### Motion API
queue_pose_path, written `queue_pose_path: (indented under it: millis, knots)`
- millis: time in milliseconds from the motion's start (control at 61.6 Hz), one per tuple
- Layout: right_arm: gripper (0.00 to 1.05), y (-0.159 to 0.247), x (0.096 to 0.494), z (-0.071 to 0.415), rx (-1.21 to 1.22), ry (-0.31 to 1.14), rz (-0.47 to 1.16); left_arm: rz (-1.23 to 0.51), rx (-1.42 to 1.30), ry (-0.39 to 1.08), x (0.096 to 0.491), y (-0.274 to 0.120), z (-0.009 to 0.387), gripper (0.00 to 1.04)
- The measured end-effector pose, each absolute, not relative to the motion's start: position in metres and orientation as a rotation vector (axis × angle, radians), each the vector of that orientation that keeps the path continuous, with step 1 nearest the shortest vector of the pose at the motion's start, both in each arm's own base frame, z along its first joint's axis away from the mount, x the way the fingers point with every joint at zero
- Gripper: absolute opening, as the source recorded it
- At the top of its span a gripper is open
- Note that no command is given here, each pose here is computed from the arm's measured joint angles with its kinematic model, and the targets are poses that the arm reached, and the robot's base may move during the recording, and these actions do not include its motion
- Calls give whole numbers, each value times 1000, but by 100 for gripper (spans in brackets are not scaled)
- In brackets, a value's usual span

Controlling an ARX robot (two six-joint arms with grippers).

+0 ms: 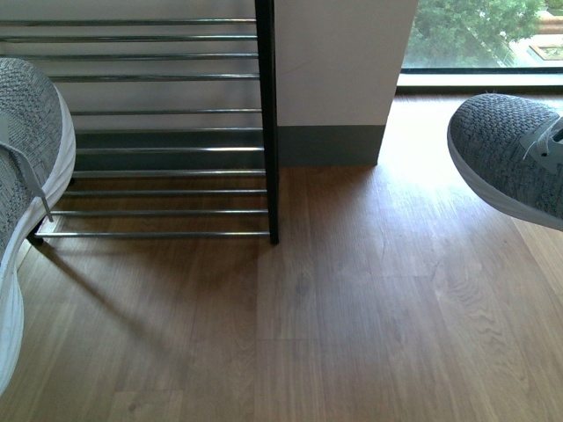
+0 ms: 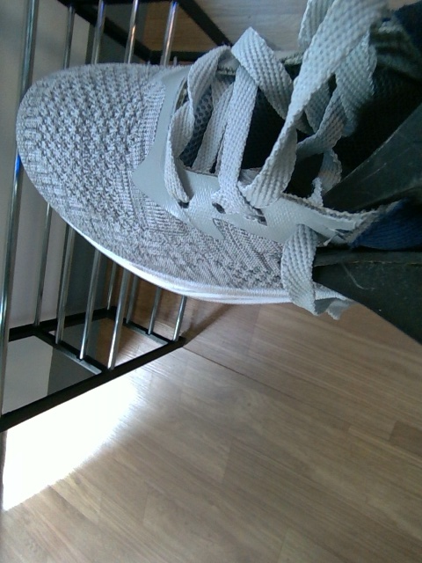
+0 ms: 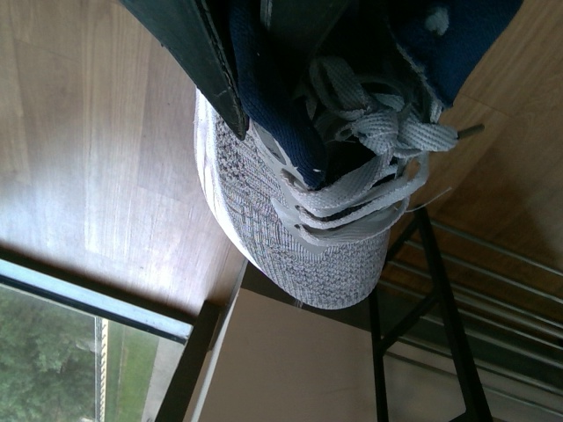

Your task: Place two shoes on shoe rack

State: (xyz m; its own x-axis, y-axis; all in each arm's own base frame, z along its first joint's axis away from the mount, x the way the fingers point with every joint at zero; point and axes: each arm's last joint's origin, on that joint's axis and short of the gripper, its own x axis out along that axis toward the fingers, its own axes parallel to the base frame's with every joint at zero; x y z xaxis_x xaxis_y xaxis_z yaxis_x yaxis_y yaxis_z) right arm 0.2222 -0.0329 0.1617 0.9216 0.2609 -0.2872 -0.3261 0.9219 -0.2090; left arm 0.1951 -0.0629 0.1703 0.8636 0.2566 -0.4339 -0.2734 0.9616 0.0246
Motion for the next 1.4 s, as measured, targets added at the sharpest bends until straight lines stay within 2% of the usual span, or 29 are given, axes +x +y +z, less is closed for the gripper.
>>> queue_pose_path:
  millis: [1395]
  knots:
    - [1, -32, 221, 160, -257, 264, 311, 279, -39, 450, 195, -63, 170, 2]
